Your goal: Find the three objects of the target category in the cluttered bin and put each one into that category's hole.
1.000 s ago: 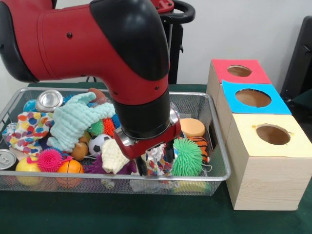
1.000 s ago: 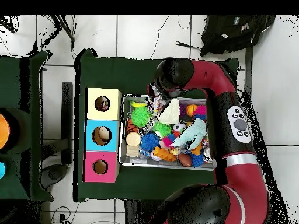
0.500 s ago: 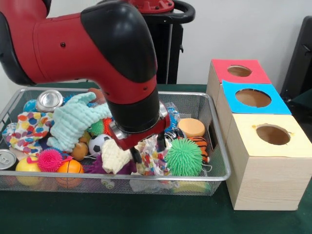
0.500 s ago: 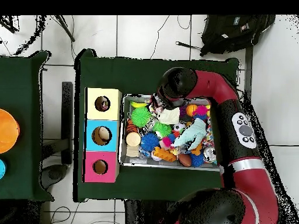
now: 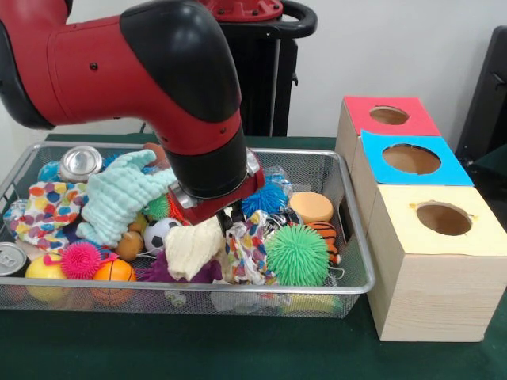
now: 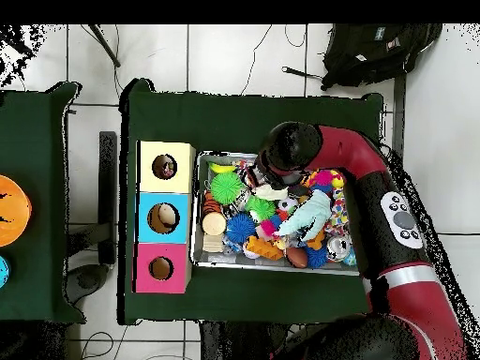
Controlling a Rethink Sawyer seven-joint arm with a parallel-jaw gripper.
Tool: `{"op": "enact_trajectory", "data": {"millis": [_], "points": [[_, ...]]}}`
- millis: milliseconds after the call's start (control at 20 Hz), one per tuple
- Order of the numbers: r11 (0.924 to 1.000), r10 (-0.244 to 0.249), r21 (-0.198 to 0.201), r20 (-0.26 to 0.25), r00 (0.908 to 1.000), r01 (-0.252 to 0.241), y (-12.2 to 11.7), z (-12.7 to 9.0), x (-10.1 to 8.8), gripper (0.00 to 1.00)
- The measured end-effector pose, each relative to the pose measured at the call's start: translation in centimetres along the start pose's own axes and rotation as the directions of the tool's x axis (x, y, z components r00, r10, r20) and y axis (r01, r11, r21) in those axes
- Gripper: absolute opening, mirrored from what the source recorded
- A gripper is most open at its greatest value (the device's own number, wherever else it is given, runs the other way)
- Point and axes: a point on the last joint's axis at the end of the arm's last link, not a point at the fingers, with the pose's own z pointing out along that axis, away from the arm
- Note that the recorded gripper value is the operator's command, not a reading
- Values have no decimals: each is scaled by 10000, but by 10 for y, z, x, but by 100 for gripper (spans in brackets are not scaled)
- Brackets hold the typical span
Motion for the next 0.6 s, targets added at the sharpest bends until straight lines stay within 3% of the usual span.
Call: {"op": "enact_trajectory", "data": {"millis": [600], "points": [[9997, -226, 93, 111, 9997, 225, 13, 2, 9, 0]]}}
